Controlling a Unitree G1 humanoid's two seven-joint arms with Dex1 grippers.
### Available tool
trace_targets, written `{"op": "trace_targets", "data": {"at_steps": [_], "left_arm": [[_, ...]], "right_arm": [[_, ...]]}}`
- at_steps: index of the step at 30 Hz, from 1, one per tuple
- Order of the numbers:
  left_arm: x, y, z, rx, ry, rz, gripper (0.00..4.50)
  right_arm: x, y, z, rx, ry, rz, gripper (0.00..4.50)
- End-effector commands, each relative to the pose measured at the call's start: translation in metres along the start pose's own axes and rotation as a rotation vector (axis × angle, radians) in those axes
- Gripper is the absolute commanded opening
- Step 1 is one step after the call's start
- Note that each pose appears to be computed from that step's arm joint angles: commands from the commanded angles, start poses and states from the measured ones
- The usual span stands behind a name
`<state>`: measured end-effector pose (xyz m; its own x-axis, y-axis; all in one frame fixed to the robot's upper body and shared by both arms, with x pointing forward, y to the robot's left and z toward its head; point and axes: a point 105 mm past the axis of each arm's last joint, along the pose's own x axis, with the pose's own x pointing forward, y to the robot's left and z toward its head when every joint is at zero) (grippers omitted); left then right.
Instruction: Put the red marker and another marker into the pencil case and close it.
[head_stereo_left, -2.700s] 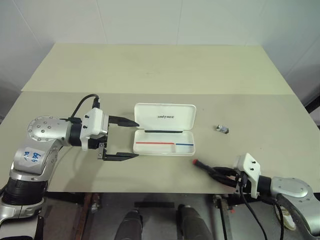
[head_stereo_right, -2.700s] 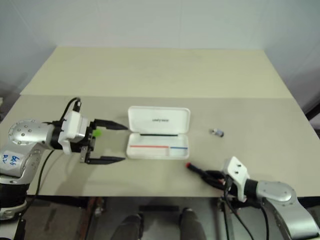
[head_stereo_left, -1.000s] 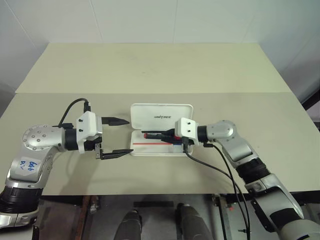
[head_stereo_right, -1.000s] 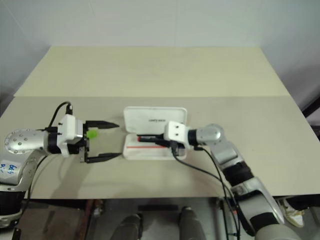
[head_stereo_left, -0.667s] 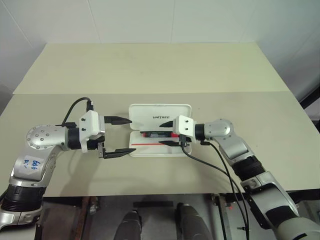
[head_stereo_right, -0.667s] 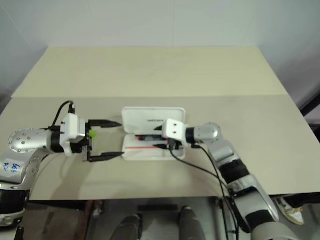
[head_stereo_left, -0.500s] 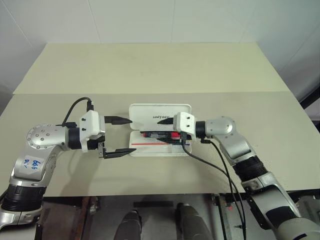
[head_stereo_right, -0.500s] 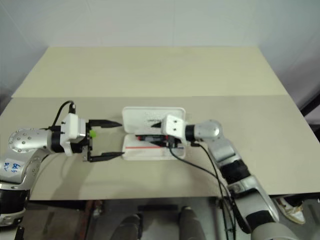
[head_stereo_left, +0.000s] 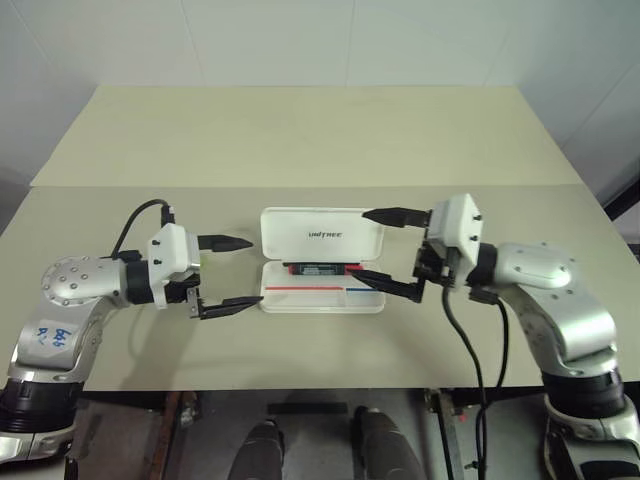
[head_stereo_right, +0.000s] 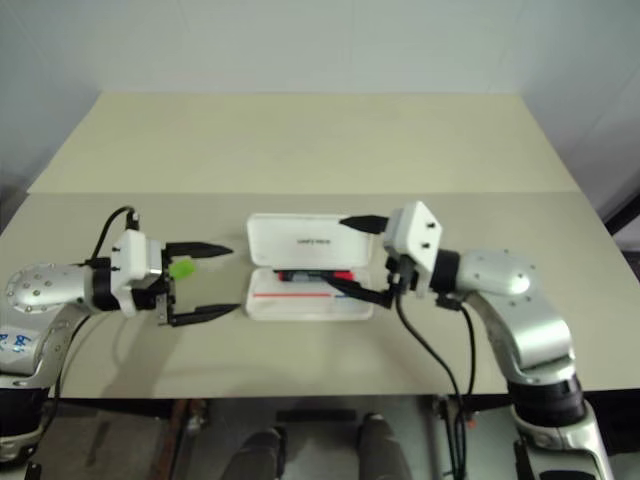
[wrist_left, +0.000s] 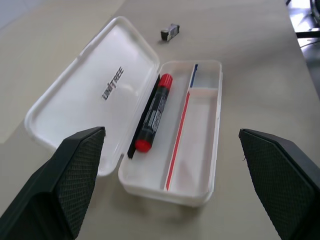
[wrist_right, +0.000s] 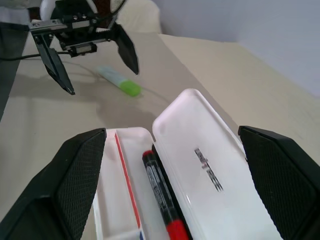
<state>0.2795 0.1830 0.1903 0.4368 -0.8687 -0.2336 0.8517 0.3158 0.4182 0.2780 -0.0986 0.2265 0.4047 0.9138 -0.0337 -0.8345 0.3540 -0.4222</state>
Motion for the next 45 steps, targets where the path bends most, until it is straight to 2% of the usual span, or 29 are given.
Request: {"op": "trace_targets", "data": {"at_steps": [1,7,9,12,17,24,29,40,43,45], "left_arm": [[-0.027,0.02,-0.004,0.001,0.025,0.164,4.5],[-0.07,0.039,-0.037,-0.047,0.12,0.357,4.5],[-0.087,0.042,-0.057,-0.099,0.169,0.406,4.5],[-0.1,0.04,-0.08,-0.152,0.237,0.409,4.5],[-0.11,0.047,-0.094,-0.165,0.28,0.403,4.5],[-0.111,0.061,-0.11,-0.215,0.302,0.423,4.5],[-0.102,0.054,-0.128,-0.278,0.33,0.368,4.5],[-0.087,0.046,-0.145,-0.411,0.336,0.312,4.5],[-0.08,0.04,-0.147,-0.457,0.334,0.263,3.92],[-0.078,0.035,-0.148,-0.484,0.334,0.235,3.26]], "right_arm": [[-0.017,-0.005,0.009,-0.025,0.012,-0.07,4.49],[-0.032,-0.012,0.001,-0.02,0.065,-0.147,4.49],[-0.031,-0.009,0.001,-0.02,0.065,-0.15,4.49],[-0.029,-0.007,0.003,-0.024,0.065,-0.153,4.49],[-0.029,-0.005,0.005,-0.031,0.067,-0.161,4.49],[-0.029,-0.003,0.011,-0.04,0.06,-0.181,4.49],[-0.029,-0.004,0.016,-0.053,0.054,-0.189,4.49],[-0.026,-0.004,0.028,-0.076,0.038,-0.192,4.49],[-0.025,-0.005,0.032,-0.085,0.03,-0.192,4.5],[-0.024,-0.005,0.034,-0.092,0.025,-0.191,4.5]]}}
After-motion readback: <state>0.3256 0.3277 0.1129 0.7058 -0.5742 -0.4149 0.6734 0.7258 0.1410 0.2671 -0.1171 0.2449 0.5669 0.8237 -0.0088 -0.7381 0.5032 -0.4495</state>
